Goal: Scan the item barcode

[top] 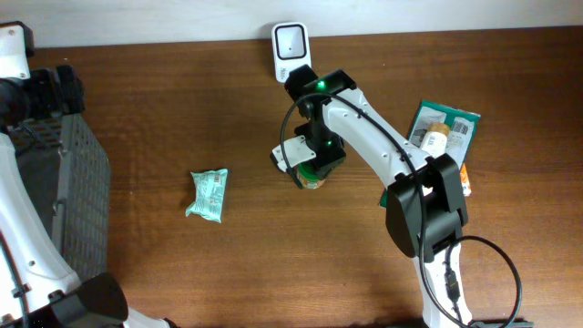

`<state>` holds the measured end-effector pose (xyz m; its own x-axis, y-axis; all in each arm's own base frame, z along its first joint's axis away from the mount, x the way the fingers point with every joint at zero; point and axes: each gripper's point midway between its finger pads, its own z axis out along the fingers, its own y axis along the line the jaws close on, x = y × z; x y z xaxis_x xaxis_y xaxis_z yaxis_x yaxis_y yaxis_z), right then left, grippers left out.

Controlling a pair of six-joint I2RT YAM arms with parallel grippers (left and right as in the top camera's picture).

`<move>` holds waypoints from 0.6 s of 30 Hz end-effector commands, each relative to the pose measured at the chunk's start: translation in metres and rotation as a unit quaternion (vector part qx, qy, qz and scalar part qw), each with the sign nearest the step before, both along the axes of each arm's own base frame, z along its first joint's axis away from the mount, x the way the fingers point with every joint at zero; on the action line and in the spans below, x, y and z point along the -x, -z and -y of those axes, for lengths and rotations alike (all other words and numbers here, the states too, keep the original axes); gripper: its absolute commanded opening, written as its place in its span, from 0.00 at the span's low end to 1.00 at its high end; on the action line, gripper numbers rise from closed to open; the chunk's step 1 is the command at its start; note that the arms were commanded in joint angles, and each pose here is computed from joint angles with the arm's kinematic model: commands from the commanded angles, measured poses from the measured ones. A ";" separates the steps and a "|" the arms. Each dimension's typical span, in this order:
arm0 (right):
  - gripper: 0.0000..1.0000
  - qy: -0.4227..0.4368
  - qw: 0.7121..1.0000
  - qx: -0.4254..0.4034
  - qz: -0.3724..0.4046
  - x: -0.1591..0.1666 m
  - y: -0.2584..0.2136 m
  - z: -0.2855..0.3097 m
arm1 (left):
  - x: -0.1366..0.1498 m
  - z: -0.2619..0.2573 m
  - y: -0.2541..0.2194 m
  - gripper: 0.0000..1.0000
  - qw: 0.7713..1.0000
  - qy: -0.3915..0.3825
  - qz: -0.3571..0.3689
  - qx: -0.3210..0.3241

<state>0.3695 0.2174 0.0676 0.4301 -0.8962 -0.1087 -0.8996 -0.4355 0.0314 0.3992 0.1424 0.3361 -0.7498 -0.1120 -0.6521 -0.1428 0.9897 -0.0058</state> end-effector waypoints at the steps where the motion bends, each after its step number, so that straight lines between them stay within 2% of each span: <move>1: 0.55 -0.012 1.000 0.000 -0.012 0.005 0.006 0.005 | 0.000 0.000 0.000 0.99 1.000 -0.002 0.002 0.007; 3: 0.58 -0.011 1.000 0.003 -0.019 0.008 0.010 0.008 | 0.000 0.000 0.000 0.99 1.000 -0.002 0.002 0.007; 4: 0.82 -0.011 1.000 0.004 -0.020 0.009 0.011 0.008 | 0.000 0.000 0.000 0.99 1.000 -0.002 0.002 0.007; 5: 0.98 -0.011 1.000 0.004 -0.020 0.009 0.011 0.008 | 0.000 0.000 0.000 0.99 1.000 -0.002 0.002 0.007; 8: 0.98 -0.004 1.000 0.004 -0.019 0.008 0.009 0.007 | 0.000 0.000 0.000 0.99 1.000 -0.002 0.002 0.007; 13: 0.98 0.066 0.998 -0.008 0.005 -0.003 -0.022 0.001 | 0.000 0.000 0.000 0.99 1.000 -0.002 0.002 0.007; 16: 0.98 0.197 0.979 -0.039 0.039 -0.021 -0.066 -0.009 | 0.000 0.000 0.000 0.99 1.000 -0.002 0.002 0.006; 18: 0.98 0.319 0.944 -0.063 0.050 -0.033 -0.092 -0.013 | 0.000 0.000 0.000 0.99 1.000 -0.002 0.002 0.006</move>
